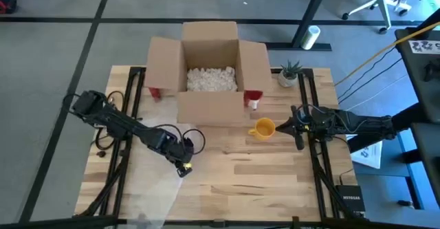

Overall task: Wrap mug
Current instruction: Adjust the bubble wrap

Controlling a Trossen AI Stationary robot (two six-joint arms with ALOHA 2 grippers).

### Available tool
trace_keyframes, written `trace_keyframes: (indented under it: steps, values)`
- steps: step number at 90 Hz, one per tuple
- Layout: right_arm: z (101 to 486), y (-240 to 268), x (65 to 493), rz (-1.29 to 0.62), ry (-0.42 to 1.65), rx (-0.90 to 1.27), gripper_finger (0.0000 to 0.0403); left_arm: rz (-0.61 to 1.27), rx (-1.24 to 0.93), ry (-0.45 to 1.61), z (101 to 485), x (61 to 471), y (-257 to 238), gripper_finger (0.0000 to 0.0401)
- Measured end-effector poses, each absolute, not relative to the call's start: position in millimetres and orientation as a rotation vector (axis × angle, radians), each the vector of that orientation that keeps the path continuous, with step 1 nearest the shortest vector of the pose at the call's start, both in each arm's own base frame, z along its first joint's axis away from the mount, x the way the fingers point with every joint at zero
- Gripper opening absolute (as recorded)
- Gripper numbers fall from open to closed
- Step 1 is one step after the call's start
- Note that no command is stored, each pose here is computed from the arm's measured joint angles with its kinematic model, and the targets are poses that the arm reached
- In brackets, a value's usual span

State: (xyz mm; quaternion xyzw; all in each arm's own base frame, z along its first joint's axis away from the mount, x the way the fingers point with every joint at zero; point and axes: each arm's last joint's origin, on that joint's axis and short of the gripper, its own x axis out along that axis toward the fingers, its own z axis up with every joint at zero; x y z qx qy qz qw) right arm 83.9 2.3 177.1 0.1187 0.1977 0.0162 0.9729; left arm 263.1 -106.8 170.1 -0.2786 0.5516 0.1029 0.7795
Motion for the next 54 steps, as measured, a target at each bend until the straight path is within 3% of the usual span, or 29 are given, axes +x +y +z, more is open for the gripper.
trace_keyframes:
  steps: [17, 35, 54]
  values:
    - [178, 2, 84, 0.033, 0.386, 0.25, 0.0001, 0.209, -0.618, 1.179, 171, 263, -113, 0.0]
    - [192, 2, 89, 0.025, 0.242, 0.446, 0.0001, 0.214, -0.63, 1.179, 171, 262, -115, 0.0]
    - [199, -1, 90, -0.059, 0.144, 0.463, 0.0001, 0.216, -0.625, 1.172, 171, 263, -114, 0.0]
